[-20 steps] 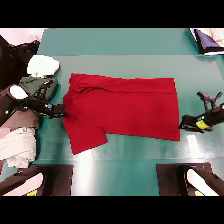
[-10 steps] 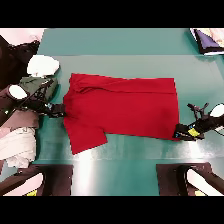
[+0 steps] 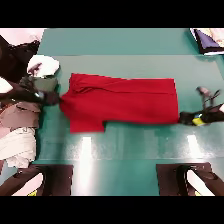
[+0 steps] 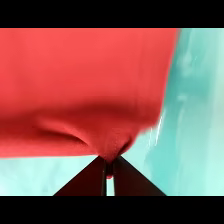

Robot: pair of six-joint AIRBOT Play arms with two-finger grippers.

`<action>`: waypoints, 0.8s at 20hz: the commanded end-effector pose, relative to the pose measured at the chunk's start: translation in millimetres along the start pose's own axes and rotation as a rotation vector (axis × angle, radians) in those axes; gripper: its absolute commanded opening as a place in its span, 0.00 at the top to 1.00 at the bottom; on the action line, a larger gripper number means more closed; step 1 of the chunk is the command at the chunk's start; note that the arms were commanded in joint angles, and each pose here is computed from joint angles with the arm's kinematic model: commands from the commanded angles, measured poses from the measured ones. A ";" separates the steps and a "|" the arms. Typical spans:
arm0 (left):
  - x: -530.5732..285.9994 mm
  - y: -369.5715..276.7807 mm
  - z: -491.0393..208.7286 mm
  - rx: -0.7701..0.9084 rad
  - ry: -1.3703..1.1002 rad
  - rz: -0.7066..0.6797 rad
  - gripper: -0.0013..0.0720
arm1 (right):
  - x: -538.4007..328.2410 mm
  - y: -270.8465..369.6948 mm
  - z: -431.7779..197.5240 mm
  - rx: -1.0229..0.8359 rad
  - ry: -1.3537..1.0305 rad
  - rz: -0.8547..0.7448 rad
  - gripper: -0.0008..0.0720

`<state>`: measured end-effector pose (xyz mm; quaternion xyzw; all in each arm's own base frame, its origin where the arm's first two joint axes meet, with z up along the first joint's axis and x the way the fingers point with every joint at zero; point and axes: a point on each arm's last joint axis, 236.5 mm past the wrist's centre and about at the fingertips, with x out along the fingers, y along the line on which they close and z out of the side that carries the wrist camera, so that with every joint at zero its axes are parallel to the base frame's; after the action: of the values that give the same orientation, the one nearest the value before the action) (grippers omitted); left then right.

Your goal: Fold the shirts.

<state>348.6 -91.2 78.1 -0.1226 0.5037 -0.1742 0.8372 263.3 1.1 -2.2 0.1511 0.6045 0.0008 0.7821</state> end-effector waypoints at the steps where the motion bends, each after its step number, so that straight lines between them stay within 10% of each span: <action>1: -109.2 -53.7 79.5 0.147 -0.339 -0.012 0.94 | -118.5 46.5 90.8 -0.060 -0.493 0.096 0.97; 8: -382.5 -185.1 130.7 0.459 -0.993 -0.030 0.94 | -405.5 116.6 111.3 -0.200 -1.271 0.211 0.97; 16: -492.9 -280.1 61.7 0.627 -1.226 -0.274 0.94 | -501.1 123.1 51.0 -0.290 -1.386 0.073 0.97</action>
<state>183.3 -120.8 588.6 -0.0057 -0.1176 -0.2669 0.9565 215.9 17.1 505.7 0.0544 -0.0687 0.0311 0.9957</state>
